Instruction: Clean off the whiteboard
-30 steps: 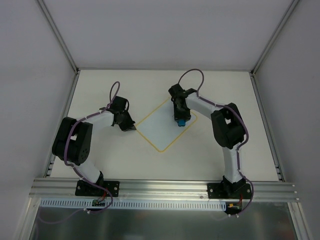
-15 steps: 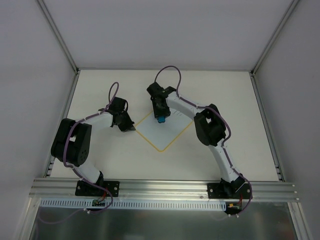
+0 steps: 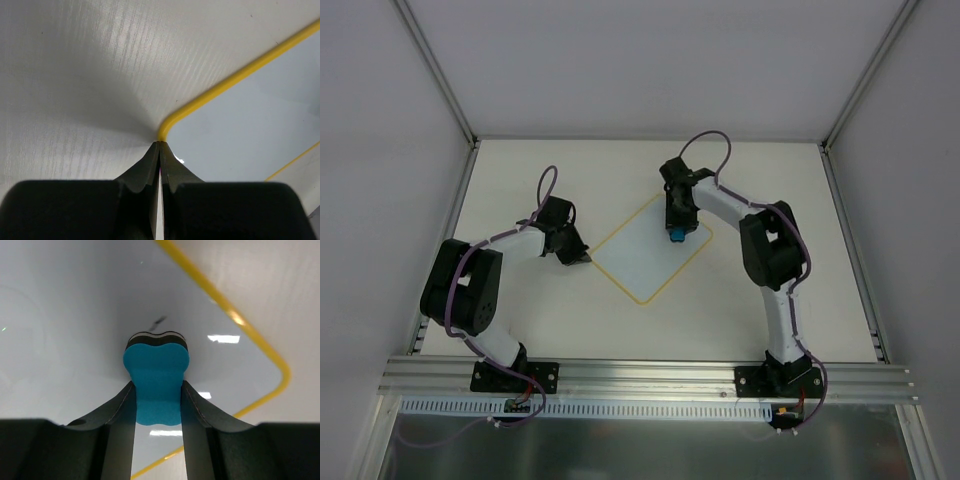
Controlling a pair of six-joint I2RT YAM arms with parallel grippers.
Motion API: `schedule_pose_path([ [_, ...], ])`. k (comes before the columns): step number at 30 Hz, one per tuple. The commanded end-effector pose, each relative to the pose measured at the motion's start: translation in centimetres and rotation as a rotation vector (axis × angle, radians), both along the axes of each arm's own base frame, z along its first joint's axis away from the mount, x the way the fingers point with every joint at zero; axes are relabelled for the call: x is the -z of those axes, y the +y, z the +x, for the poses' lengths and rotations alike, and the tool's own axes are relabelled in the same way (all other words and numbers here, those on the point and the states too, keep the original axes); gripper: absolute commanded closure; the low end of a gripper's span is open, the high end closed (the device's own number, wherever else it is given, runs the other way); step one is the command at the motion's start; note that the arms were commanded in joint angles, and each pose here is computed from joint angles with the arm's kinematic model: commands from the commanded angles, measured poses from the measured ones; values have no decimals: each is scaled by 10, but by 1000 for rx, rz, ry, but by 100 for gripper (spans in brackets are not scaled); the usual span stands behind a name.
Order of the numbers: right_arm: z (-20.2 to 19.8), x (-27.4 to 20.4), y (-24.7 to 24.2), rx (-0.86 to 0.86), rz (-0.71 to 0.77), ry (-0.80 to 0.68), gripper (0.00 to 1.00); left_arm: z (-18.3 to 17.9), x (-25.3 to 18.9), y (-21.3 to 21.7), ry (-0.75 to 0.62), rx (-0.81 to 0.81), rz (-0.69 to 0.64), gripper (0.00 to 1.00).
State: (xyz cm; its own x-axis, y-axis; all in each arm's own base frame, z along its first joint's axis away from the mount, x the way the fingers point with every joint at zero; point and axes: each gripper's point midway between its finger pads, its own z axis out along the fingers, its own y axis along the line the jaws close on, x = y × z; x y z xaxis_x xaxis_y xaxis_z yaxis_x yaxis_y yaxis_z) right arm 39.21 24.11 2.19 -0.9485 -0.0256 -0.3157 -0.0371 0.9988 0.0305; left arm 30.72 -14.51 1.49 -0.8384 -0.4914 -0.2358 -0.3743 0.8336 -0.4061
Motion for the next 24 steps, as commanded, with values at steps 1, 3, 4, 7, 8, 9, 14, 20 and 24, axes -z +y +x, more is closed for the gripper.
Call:
schedule_pose_path([
  [1, -24, 17, -63, 86, -108, 86, 100, -53, 31, 28, 191, 20, 124, 100],
  [3, -23, 18, -78, 123, -97, 82, 100, -53, 30, 27, 188, 21, 121, 100],
  [4, -26, 19, -82, 128, -92, 88, 100, -53, 30, 27, 188, 21, 121, 100],
  [7, -23, 20, -83, 129, -78, 92, 100, -52, 29, 26, 186, 22, 116, 100],
  [8, -21, 18, -76, 119, -62, 86, 100, -52, 29, 25, 185, 26, 115, 100],
  [9, -19, 18, -71, 109, -52, 85, 100, -52, 29, 25, 185, 26, 115, 100],
  [14, -13, 20, -33, 38, -27, 75, 100, -52, 26, 25, 173, 36, 111, 100],
  [20, 15, 2, -2, 5, 27, 24, 100, -56, 26, 25, 177, 46, 107, 100],
  [24, 28, -7, 11, -24, 36, -4, 100, -56, 27, 25, 180, 47, 105, 100],
])
